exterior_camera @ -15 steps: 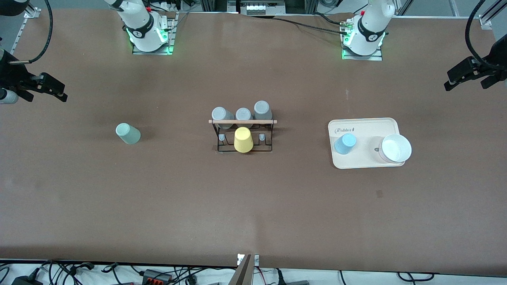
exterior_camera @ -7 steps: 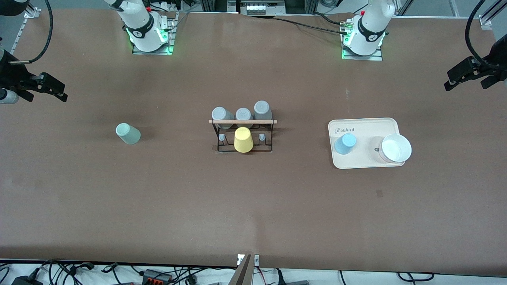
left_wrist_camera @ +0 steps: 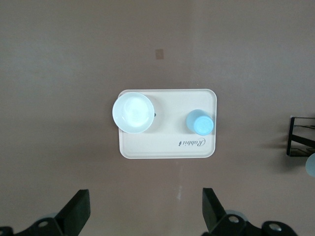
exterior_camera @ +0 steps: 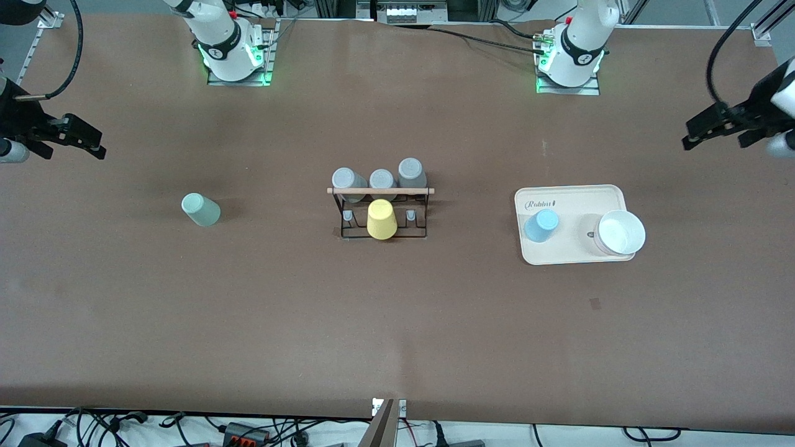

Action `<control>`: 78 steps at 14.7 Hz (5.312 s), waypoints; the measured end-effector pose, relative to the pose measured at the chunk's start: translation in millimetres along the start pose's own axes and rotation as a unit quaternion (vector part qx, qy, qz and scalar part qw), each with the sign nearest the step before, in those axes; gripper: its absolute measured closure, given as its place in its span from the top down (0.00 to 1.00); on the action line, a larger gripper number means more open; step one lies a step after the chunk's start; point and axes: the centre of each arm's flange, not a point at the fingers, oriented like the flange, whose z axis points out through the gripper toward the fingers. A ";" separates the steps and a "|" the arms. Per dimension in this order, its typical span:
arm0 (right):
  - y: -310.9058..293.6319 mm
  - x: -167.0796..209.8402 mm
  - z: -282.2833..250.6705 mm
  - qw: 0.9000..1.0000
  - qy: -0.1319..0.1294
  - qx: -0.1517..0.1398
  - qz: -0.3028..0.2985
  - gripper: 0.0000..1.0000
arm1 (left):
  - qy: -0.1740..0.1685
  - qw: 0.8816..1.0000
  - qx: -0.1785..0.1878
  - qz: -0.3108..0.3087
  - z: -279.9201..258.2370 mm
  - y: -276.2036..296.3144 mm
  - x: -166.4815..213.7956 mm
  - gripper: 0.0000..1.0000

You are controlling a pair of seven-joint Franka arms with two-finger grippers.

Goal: Hang scattered cups on rack with three cups
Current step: 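Reach the left gripper down to the light blue cup on the tray, then grasp the light blue cup with the left gripper and lift it, then carry the blue cup to the rack and hang it beside the yellow cup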

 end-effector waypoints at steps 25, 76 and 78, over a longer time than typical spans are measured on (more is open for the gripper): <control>0.0 1.5 3.7 1.000 -0.003 0.000 0.000 1.00 | -0.048 0.998 -0.022 -0.032 355.9 115.8 25.1 1.00; -0.5 12.0 18.0 1.000 -0.015 0.001 -0.002 1.00 | -0.074 0.968 -0.059 -0.230 275.5 439.8 3.3 0.65; -0.5 12.0 18.1 1.000 -0.016 0.001 -0.002 1.00 | -0.071 0.970 -0.053 -0.228 288.2 440.9 5.1 0.65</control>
